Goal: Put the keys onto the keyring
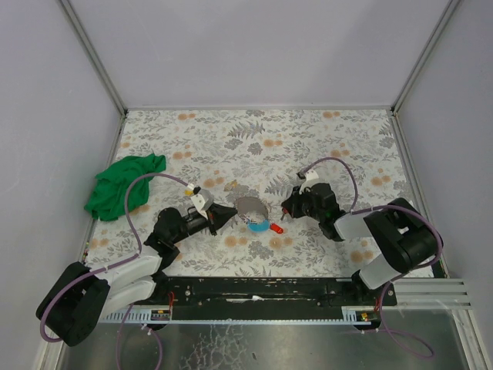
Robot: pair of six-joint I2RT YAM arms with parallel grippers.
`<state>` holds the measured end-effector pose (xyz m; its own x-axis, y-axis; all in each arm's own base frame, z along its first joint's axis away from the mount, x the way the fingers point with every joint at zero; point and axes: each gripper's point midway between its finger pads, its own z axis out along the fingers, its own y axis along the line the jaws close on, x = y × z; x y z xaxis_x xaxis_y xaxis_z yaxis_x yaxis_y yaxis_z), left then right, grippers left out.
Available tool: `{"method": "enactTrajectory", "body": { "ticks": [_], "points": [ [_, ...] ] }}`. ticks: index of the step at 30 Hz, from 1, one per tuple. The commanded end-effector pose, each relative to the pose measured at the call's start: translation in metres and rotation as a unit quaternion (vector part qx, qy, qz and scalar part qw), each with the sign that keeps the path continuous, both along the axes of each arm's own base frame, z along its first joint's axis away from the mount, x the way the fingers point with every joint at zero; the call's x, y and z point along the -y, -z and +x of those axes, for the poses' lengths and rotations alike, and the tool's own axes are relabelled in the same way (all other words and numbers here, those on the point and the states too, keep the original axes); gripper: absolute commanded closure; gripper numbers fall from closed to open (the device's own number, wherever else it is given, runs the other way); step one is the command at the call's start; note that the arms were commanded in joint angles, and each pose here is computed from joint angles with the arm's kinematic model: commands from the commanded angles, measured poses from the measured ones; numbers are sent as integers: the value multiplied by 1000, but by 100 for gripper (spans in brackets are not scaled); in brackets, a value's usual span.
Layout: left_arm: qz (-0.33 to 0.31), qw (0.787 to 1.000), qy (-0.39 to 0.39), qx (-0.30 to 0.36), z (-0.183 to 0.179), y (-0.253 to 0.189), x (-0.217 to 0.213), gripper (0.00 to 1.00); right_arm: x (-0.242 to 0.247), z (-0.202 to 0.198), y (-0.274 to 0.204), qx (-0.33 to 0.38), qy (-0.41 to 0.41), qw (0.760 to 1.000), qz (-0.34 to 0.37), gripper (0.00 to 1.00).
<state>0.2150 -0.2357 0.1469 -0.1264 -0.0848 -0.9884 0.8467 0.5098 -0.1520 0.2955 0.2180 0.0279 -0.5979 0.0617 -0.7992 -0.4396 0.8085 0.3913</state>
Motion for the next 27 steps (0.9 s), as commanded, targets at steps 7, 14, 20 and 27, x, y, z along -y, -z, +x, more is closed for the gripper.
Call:
{"method": "enactTrajectory", "body": {
  "ticks": [7, 14, 20, 27],
  "points": [
    [-32, 999, 0, 40, 4, -29, 2, 100, -7, 10, -14, 21, -11, 1000, 11, 83],
    [-31, 999, -2, 39, 5, -29, 2, 100, 5, 12, -28, -12, -4, 999, -52, 63],
    [-30, 999, -2, 38, 6, -28, 2, 100, 12, 2, -33, -56, -14, 986, -155, 57],
    [-30, 999, -8, 37, 7, -28, 1, 100, 10, -3, -32, -77, -28, 951, -298, 57]
  ]
}}
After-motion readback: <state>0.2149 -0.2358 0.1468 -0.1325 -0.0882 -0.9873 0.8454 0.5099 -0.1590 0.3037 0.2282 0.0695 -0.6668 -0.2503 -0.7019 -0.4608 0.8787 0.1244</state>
